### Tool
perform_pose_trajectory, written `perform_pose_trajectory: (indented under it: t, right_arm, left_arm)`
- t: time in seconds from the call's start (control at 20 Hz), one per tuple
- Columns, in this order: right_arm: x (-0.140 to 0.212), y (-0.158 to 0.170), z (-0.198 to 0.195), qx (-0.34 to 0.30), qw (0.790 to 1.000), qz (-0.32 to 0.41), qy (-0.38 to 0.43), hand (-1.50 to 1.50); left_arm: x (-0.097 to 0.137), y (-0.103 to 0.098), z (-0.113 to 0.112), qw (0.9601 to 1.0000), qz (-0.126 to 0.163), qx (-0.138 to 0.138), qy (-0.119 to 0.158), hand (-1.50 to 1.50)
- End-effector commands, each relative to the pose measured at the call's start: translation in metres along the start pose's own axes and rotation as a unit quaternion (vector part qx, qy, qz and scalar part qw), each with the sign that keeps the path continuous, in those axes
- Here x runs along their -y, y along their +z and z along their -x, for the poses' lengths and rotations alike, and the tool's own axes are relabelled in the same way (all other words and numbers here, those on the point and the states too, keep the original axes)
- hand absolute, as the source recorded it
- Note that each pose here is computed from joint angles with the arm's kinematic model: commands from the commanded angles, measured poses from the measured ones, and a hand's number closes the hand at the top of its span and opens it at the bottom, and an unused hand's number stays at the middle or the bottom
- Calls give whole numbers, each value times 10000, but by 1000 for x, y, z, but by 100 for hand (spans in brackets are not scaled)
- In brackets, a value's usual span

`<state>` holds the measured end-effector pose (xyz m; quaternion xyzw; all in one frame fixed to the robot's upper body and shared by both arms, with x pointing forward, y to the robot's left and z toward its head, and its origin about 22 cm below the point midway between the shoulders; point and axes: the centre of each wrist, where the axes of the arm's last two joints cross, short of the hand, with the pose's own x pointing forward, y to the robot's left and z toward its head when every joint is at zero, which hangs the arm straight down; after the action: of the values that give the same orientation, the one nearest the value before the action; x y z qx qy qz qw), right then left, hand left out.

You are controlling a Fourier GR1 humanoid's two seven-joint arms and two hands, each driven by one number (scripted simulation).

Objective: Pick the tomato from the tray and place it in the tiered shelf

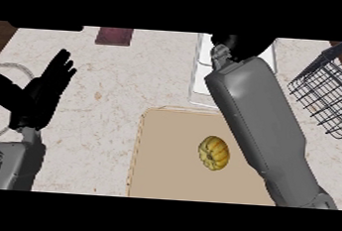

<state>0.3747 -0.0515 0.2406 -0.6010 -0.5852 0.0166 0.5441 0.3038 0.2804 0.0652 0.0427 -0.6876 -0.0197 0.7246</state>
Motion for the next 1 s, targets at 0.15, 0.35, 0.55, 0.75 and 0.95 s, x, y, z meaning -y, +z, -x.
perform_pose_trajectory:
  t: [0.15, 0.35, 0.55, 0.75, 0.95]
  right_arm:
    - [9, 14, 28, -1115, 9937, 8, -109, 150]
    - [9, -9, 54, -1772, 9824, 590, -71, -150]
    - [22, -10, 74, -1433, 9839, 1050, -198, -150]
    - [32, -13, 79, -1233, 9784, 1556, -577, -150]
    - [66, -13, 82, -1096, 9785, 1542, -818, -150]
  left_arm:
    - [6, 6, 4, 10000, 39, -4, -25, 0]
    - [1, 15, 15, 10000, 15, -10, -20, 0]
    - [-2, 3, 6, 9999, -137, 67, -14, 0]
    - [-4, 9, 6, 10000, 34, 19, -41, 0]
    - [0, 13, -8, 10000, 12, 64, 46, 0]
